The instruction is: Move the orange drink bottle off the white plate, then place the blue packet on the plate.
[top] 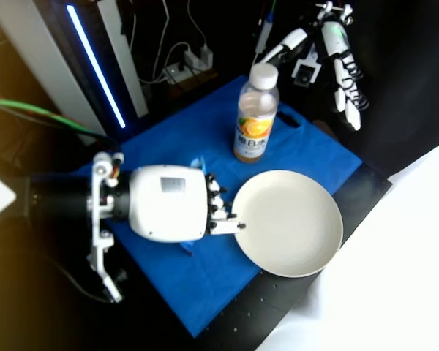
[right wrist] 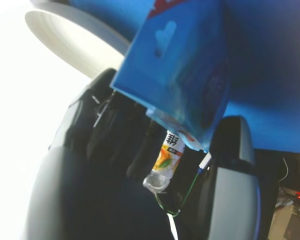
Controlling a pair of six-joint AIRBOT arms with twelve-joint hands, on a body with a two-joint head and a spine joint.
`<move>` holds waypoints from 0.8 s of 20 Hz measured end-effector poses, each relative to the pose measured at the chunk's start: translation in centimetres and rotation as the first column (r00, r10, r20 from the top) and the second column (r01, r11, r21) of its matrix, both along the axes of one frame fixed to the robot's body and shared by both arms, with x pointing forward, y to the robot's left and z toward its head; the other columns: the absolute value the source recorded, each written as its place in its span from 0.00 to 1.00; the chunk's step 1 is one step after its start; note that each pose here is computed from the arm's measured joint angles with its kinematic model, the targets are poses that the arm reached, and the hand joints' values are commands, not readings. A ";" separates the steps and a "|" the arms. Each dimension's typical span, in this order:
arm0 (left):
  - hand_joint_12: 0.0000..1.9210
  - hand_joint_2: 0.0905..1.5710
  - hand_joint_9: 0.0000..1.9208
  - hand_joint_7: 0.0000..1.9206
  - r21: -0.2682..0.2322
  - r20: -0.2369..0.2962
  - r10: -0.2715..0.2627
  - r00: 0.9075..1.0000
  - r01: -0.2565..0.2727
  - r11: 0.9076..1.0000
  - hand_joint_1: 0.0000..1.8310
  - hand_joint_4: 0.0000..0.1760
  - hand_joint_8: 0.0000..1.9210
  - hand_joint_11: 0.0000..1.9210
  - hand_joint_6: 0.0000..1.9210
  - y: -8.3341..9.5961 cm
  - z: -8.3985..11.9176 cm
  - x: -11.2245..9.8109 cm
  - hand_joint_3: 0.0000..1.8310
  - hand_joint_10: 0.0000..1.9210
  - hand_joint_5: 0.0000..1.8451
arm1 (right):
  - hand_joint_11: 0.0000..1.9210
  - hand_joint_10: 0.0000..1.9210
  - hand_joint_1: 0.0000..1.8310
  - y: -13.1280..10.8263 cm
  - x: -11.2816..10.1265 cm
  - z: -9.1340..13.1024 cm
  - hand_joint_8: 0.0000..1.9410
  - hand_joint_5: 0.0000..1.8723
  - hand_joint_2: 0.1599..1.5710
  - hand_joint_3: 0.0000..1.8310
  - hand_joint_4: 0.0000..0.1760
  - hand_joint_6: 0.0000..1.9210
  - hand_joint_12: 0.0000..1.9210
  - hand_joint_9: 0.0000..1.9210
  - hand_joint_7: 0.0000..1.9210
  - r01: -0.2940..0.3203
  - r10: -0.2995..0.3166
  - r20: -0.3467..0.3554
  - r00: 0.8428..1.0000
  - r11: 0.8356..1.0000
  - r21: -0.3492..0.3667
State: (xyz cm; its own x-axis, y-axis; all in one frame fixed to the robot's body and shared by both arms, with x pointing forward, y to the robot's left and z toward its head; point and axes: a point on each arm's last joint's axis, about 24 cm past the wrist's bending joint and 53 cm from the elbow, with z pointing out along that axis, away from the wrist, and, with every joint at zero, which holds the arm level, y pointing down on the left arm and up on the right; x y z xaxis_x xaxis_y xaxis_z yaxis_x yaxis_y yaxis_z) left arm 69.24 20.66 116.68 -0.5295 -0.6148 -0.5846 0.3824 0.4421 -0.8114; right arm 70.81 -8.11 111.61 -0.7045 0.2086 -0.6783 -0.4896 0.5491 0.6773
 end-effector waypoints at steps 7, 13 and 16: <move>0.00 0.43 0.00 0.00 -0.001 -0.003 -0.001 1.000 0.001 1.000 0.35 0.69 0.00 0.00 0.00 -0.1 -0.2 0.0 0.00 0.00 0.00 | 0.34 1.00 0.65 -0.4 0.4 0.1 1.00 0.60 0.63 0.00 0.00 0.37 1.00 0.33 0.36 0.012 -0.012 0.002 1.000 1.000 0.001; 0.00 0.44 0.00 0.00 0.008 -0.018 0.008 1.000 -0.008 1.000 0.37 0.59 0.00 0.00 0.00 0.2 -0.9 -0.1 0.00 0.00 0.00 | 0.33 0.89 0.66 1.0 1.6 6.7 0.69 0.60 0.64 0.00 0.00 0.35 1.00 0.37 0.43 -0.005 -0.004 0.098 0.995 0.996 0.094; 0.00 0.44 0.00 0.00 0.002 -0.017 0.013 1.000 -0.013 1.000 0.37 0.92 0.00 0.00 0.00 0.3 -0.8 0.0 0.00 0.00 0.00 | 0.45 0.97 0.65 1.5 2.2 8.4 0.80 0.61 0.63 0.00 0.00 0.36 1.00 0.43 0.44 -0.015 0.001 0.134 0.991 0.994 0.109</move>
